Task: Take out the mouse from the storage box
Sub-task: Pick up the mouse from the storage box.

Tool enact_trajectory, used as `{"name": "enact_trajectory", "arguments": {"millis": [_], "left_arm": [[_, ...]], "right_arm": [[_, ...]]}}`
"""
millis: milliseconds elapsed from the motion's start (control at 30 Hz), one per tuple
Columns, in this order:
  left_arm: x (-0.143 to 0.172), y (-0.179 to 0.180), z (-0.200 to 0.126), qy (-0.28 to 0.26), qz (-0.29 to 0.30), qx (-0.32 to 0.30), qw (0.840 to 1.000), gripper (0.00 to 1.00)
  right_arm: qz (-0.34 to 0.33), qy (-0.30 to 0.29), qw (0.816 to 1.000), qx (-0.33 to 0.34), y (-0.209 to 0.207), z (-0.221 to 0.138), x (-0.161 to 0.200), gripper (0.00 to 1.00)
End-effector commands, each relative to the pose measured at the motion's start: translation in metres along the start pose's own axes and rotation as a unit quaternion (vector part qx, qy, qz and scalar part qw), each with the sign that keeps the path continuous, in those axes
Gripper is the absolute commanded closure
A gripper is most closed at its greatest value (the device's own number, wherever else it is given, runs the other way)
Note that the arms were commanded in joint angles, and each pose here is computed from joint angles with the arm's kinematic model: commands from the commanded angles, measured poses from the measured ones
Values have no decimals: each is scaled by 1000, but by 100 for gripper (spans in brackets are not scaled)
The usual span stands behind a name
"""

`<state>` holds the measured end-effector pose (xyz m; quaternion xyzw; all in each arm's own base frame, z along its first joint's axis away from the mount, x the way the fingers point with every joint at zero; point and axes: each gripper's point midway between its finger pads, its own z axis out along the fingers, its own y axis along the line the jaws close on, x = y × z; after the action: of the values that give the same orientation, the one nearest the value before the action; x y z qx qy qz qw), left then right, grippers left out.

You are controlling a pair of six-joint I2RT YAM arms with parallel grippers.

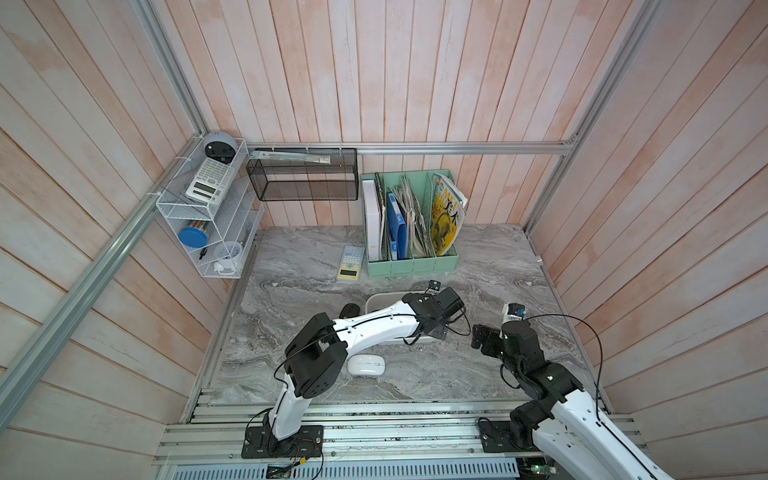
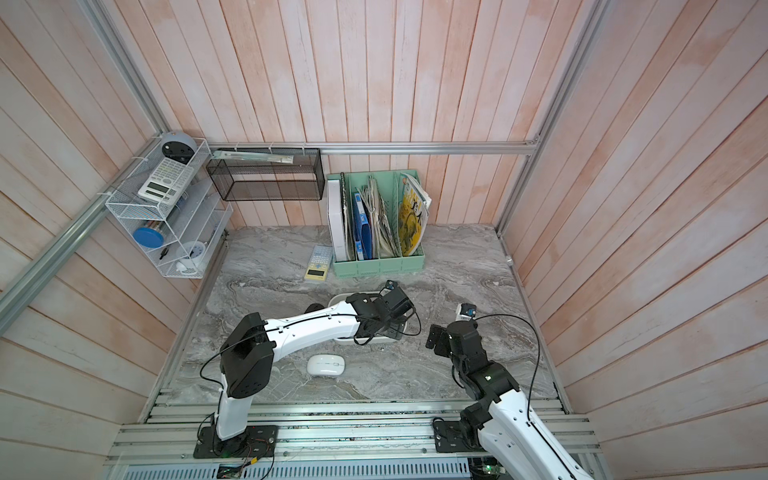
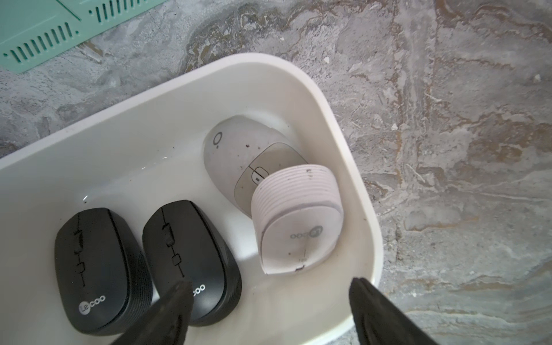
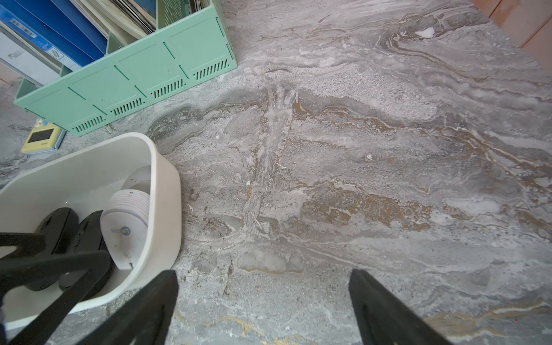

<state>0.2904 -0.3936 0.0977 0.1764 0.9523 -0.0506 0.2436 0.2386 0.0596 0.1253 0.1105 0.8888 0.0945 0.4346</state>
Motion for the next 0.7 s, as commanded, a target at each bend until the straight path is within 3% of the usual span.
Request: {"name": "enact_trajectory", "arguments": {"millis": [0,667], "left_arm": [[0,-2,8,10,8,-7,1000,12],[-1,-9,38,29,1,-22,999,13]], "right_arm": [[6,-4,1000,-4,0,0,1,4],[7,-4,1000,-6,0,1,2,4]]}}
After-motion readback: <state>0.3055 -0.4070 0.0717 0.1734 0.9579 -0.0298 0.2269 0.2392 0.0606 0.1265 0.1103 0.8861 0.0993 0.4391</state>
